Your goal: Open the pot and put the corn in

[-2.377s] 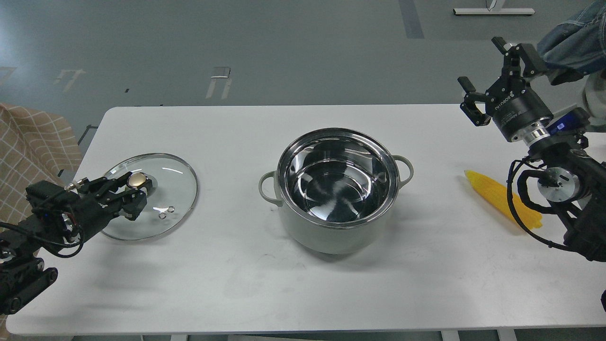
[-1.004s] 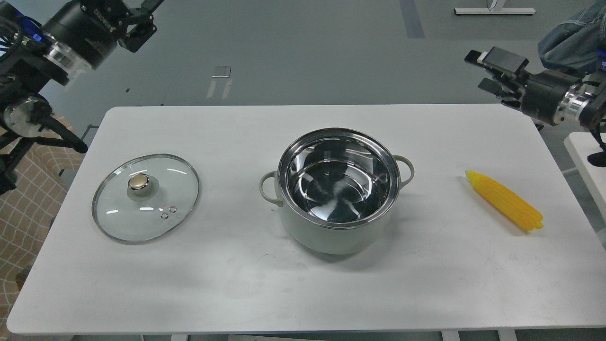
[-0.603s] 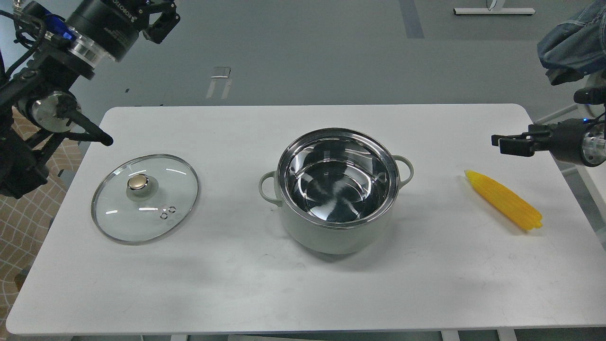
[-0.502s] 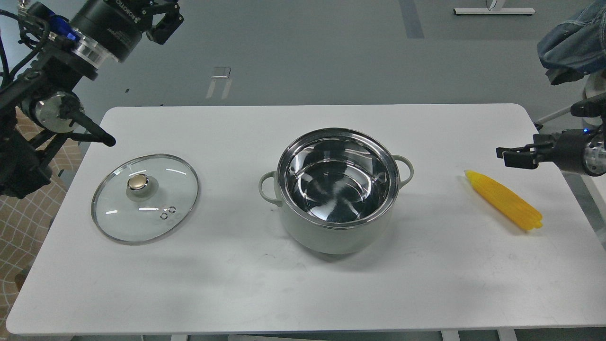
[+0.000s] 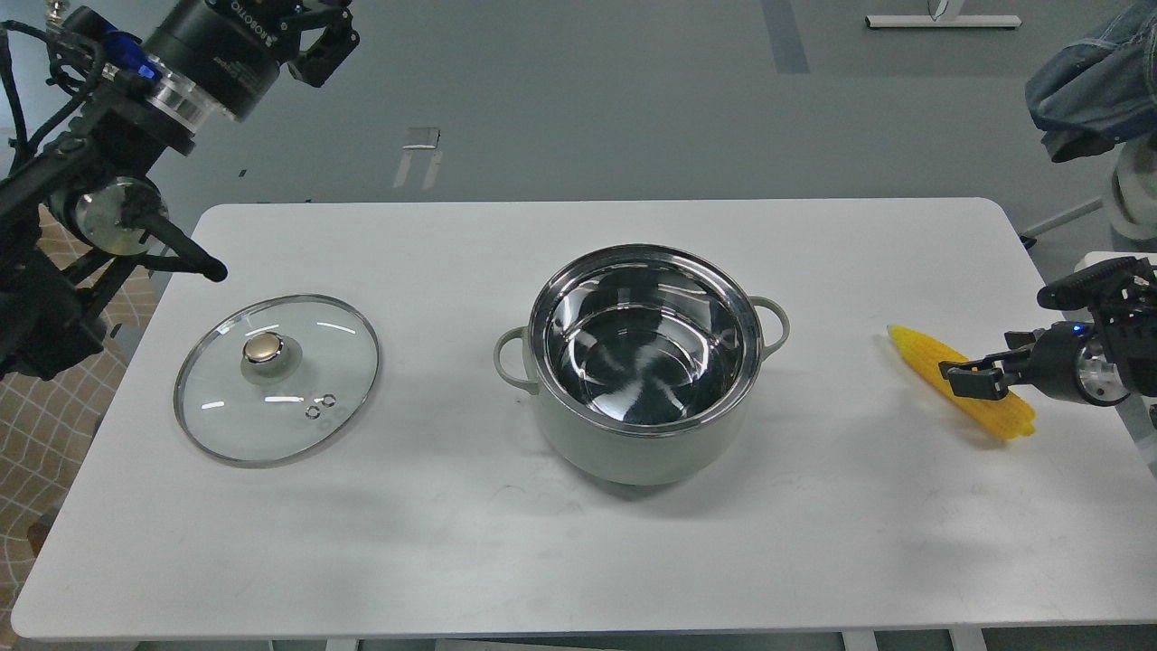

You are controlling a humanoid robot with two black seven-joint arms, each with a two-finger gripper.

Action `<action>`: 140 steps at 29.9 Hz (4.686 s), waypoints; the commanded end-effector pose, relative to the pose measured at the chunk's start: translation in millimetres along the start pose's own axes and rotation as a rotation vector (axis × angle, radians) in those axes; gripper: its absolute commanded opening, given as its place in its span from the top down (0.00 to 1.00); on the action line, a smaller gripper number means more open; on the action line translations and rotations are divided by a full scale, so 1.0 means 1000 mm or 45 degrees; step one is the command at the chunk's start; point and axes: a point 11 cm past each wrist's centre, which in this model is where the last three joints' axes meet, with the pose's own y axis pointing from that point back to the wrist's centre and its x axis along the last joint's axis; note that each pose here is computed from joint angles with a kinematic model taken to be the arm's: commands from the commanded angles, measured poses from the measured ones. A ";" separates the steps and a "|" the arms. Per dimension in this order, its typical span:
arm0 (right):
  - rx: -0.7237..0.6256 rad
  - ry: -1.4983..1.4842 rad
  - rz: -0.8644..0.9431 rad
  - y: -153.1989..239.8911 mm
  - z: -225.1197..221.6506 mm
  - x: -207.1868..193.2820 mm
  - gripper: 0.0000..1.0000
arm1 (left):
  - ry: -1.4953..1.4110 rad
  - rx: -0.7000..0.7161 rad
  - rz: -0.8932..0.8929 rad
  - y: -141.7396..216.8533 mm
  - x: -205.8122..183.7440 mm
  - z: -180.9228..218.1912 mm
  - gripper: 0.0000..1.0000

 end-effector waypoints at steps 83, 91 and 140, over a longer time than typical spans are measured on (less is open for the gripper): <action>0.780 0.455 0.144 0.041 -0.273 0.201 0.13 | 0.019 -0.027 -0.029 -0.006 -0.010 0.004 0.05; 0.825 0.032 0.462 0.073 -0.248 0.279 0.05 | 0.012 -0.019 -0.021 -0.006 -0.010 0.001 0.02; 1.370 -2.126 0.859 0.007 -0.122 0.215 0.00 | 0.358 0.235 0.183 0.019 -0.021 -0.136 0.02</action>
